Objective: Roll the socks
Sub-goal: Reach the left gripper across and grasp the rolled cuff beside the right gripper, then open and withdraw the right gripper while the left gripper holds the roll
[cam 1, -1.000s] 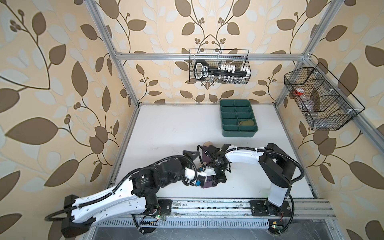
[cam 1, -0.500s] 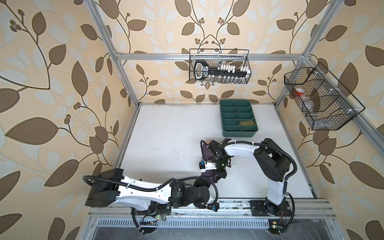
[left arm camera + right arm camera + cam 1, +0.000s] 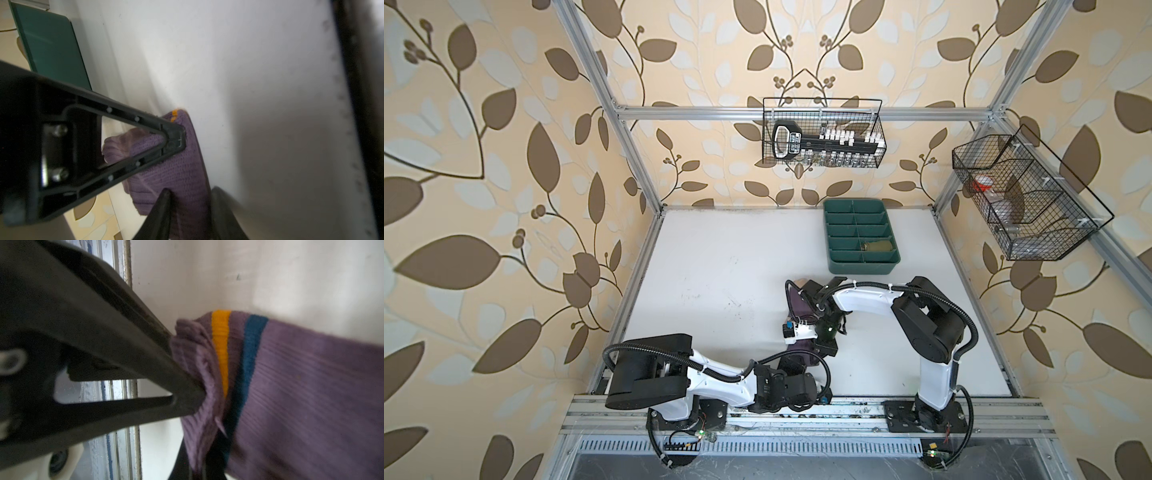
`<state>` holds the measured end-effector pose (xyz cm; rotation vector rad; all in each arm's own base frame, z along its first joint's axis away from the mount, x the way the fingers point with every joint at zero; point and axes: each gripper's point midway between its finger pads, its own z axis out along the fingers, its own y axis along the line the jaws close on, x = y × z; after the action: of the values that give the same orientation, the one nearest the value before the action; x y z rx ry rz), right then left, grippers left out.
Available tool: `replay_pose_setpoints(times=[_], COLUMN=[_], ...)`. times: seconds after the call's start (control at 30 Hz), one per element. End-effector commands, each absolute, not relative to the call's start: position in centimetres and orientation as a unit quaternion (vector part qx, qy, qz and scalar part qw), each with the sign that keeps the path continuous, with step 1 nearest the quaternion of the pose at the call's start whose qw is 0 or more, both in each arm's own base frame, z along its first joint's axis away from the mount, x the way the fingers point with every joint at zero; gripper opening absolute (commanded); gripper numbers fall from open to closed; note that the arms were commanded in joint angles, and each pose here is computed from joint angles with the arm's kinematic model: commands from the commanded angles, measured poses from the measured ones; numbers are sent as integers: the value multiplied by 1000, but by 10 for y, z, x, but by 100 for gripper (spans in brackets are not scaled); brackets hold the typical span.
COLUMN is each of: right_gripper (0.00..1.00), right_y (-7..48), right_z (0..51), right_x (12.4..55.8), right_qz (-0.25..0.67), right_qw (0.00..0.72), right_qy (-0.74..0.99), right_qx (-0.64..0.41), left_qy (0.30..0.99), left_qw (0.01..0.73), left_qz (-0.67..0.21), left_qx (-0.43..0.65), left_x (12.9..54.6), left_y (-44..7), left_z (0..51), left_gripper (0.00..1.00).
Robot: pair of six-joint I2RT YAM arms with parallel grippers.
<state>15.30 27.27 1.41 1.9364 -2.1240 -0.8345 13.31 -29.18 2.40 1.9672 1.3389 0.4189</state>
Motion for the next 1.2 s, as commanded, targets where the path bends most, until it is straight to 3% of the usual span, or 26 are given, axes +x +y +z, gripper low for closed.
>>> replay_pose_setpoints(times=[0.0, 0.2, 0.4, 0.57, 0.7, 0.87, 1.17], right_gripper=[0, 0, 1, 53, 63, 67, 70], right_y=[269, 271, 273, 271, 265, 248, 169], right_z=[9, 14, 18, 27, 46, 82, 210], right_x=[155, 156, 161, 171, 182, 207, 291], right_qz=[-271, -273, -266, -234, -207, -173, 17], right_qw=[82, 69, 46, -4, -61, -161, -464], right_qy=[-704, -702, -703, -693, -691, -698, -713], right_qx=[652, 654, 658, 682, 690, 675, 525], left_qy=[527, 525, 540, 565, 585, 597, 620], left_qw=[347, 324, 300, 230, 196, 161, 94], left_qz=[171, 178, 154, 74, 20, -6, -46], left_qx=[757, 767, 771, 789, 787, 786, 778], left_x=[137, 137, 137, 118, 108, 103, 104], left_y=[-289, -287, -285, -277, -273, -270, -275], left_z=[17, 7, 7, 9, 13, 8, 8], left_gripper=[23, 0, 0, 0, 0, 0, 0])
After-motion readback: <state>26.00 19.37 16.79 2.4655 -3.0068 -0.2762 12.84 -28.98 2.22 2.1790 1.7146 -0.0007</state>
